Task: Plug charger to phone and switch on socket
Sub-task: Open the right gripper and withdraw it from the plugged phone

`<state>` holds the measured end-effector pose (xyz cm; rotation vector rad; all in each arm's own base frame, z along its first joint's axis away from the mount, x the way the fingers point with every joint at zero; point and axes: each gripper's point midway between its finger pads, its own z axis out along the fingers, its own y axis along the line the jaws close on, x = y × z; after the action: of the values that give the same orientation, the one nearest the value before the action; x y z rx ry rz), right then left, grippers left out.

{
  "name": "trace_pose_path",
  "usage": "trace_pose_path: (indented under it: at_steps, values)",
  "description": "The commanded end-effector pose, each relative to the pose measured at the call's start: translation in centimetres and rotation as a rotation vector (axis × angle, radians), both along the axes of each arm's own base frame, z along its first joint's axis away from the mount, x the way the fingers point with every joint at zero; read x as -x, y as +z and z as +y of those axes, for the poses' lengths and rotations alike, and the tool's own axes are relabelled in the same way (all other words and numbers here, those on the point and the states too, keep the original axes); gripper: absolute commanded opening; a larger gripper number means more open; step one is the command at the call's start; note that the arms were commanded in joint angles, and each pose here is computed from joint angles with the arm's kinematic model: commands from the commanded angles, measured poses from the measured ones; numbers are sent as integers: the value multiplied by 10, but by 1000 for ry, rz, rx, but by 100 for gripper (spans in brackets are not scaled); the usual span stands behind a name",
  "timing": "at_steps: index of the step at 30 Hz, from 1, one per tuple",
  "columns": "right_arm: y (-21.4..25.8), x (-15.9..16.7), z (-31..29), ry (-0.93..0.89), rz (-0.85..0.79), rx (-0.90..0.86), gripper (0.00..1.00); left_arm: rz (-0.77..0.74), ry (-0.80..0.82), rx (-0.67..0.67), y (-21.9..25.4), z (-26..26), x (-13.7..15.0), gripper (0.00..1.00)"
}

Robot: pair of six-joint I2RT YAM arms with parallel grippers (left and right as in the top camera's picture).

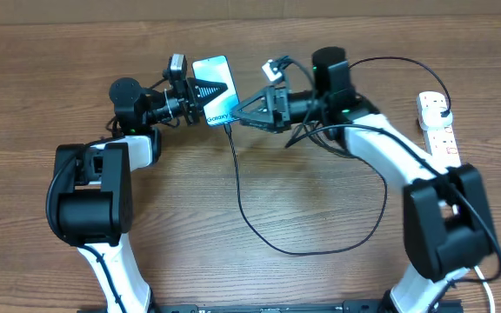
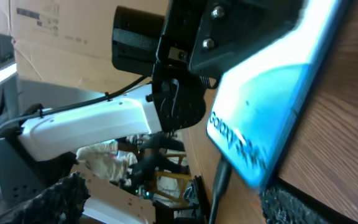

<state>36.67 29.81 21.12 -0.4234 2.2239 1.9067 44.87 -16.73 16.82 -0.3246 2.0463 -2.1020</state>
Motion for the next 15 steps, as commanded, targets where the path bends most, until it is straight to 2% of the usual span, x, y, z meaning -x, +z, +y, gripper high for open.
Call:
trace_pose_path:
  at_steps: [1,8,15]
  values:
    - [56,8,-26,-36,-238,-5,100,-142,-93,-53,-8,-11,16,4]
    - [18,10,-81,-268,-268,423,100,-147,-152,-84,-25,-35,27,4]
    - [22,28,-99,-307,-267,525,100,-77,-160,-154,-58,-57,35,4]
